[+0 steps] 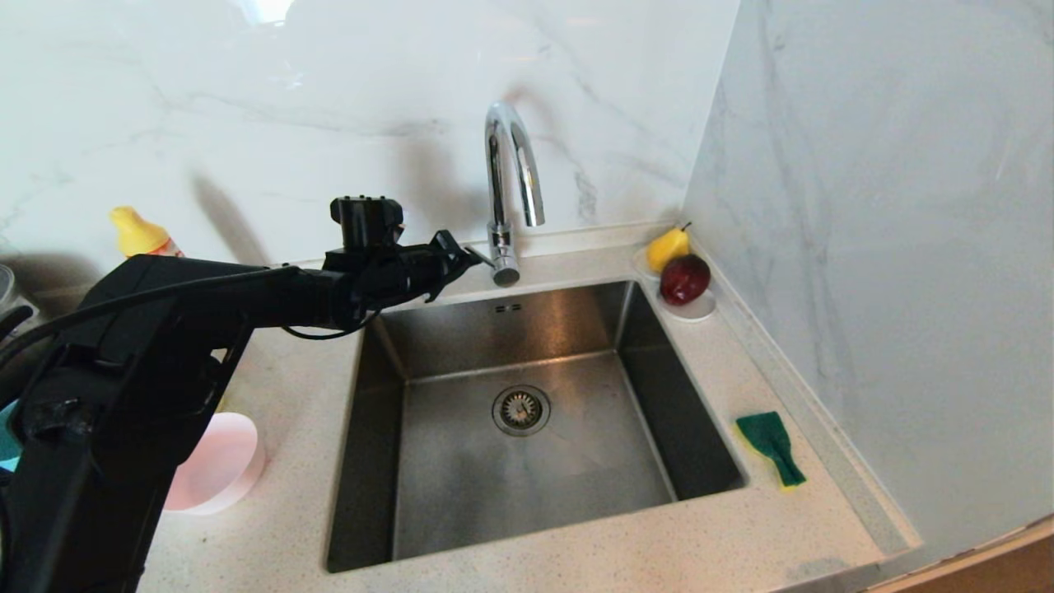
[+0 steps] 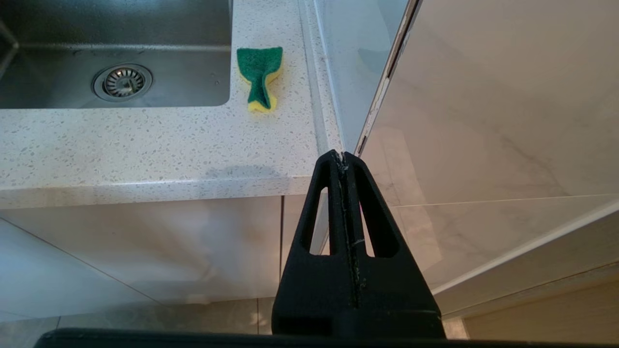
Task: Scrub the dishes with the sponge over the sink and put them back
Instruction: Turn off the faucet
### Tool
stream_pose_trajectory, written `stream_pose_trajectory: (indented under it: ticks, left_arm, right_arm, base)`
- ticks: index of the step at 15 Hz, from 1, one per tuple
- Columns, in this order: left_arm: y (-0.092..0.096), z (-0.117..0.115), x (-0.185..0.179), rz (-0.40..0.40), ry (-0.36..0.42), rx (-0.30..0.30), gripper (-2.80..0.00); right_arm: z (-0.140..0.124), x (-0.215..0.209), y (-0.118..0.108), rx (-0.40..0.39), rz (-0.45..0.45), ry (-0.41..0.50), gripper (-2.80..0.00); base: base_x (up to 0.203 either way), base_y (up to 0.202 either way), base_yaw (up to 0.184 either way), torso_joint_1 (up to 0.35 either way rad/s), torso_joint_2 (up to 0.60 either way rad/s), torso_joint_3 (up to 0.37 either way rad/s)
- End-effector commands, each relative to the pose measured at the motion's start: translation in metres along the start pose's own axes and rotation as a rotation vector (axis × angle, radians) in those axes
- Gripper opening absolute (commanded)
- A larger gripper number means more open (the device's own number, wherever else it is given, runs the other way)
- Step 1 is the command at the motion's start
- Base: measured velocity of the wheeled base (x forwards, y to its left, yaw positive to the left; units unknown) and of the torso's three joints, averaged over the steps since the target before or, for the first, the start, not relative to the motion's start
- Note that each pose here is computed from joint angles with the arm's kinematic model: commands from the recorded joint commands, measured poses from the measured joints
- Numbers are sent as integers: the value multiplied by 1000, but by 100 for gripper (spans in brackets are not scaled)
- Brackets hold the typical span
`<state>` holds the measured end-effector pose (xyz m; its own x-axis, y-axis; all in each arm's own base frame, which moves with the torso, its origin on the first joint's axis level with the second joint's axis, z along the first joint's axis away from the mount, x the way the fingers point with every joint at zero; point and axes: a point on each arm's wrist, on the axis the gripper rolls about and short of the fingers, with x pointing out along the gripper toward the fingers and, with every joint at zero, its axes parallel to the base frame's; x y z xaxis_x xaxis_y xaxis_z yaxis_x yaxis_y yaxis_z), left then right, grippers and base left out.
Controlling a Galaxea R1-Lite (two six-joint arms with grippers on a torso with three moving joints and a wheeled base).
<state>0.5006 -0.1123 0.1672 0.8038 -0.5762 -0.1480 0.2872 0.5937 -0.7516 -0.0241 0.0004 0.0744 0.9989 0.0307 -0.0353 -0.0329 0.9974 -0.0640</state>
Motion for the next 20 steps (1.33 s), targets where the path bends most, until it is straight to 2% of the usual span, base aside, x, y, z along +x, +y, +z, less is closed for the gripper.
stream_pose_trajectory:
  ticks: [1, 4, 6, 7, 9, 12, 15, 20]
  left_arm:
    - [-10, 4, -8, -6, 2, -3, -280]
    - [-24, -1, -34, 2, 49, -12, -280]
    - [-38, -2, -46, -58, 51, 10, -280]
    - [-39, -4, -43, -73, 49, 17, -280]
    - [-32, -13, -32, -70, 63, 15, -280]
    - [-23, -15, -10, -77, 34, 28, -280]
    - [-16, -18, 14, -29, -58, 45, -280]
    - [-4, -26, 22, 34, -93, 76, -280]
  right_arm:
    - [0, 0, 0, -1, 1, -2, -280]
    - [0, 0, 0, -1, 0, 0, -280]
    - [0, 0, 0, -1, 0, -1, -280]
    - [0, 0, 0, -1, 0, -2, -280]
    - [0, 0, 0, -1, 1, 0, -280]
    - [0, 0, 0, -1, 1, 0, -280]
    - [0, 0, 0, -1, 1, 0, -280]
    - [0, 0, 0, -1, 1, -1, -280]
  base:
    - [0, 0, 0, 0, 0, 0]
    - [0, 0, 0, 0, 0, 0]
    - [0, 0, 0, 0, 0, 0]
    - [0, 0, 0, 0, 0, 0]
    - [0, 0, 0, 0, 0, 0]
    - [0, 0, 0, 0, 0, 0]
    - [0, 0, 0, 0, 0, 0]
    - [0, 0, 0, 0, 0, 0]
